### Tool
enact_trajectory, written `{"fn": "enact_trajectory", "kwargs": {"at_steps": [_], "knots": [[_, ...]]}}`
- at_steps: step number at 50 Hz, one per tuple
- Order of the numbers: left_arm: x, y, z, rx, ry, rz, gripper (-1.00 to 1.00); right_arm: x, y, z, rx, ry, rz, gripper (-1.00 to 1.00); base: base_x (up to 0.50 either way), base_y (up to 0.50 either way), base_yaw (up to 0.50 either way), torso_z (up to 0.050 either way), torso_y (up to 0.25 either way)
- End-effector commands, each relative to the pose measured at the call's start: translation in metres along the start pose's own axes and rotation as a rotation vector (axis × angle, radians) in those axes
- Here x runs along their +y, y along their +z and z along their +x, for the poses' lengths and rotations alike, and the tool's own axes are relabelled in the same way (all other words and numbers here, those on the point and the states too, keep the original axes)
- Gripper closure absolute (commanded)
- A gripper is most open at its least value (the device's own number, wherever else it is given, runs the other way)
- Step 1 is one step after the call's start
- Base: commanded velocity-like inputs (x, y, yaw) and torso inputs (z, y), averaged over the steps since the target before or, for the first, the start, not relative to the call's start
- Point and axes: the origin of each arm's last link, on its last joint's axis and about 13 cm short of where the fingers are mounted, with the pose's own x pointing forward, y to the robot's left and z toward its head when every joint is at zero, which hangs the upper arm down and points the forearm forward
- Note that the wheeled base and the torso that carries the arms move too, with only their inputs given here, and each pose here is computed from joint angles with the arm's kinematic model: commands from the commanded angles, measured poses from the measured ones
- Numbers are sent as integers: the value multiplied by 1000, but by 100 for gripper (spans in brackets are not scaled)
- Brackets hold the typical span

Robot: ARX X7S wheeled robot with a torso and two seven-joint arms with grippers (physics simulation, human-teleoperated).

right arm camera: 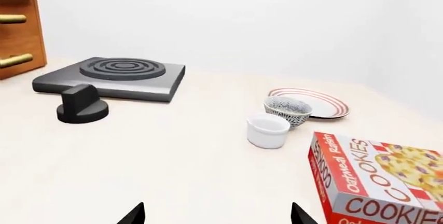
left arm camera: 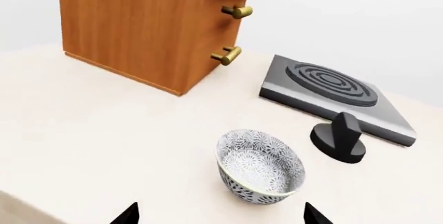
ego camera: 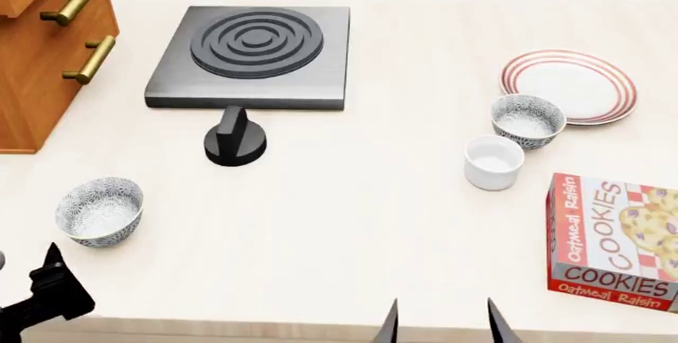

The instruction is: Pick the akita bowl between the plate and the ramekin and place it on the plate.

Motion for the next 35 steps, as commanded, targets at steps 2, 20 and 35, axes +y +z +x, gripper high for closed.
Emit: {"fn": "enact_trajectory", "kwargs": {"at_steps": [2, 20, 35], "knots": [[17, 10, 13, -12, 86, -20, -100, -5, 40, 6, -42, -16, -60, -100, 0, 0, 0, 0, 0], [34, 7, 17, -33, 171, -44, -100, -25, 124, 14, -270, -13, -103, -100, 0, 0, 0, 0, 0], [35, 5, 19, -29, 174, -47, -100, -30, 124, 19, -293, -24, -85, -100, 0, 0, 0, 0, 0]]}}
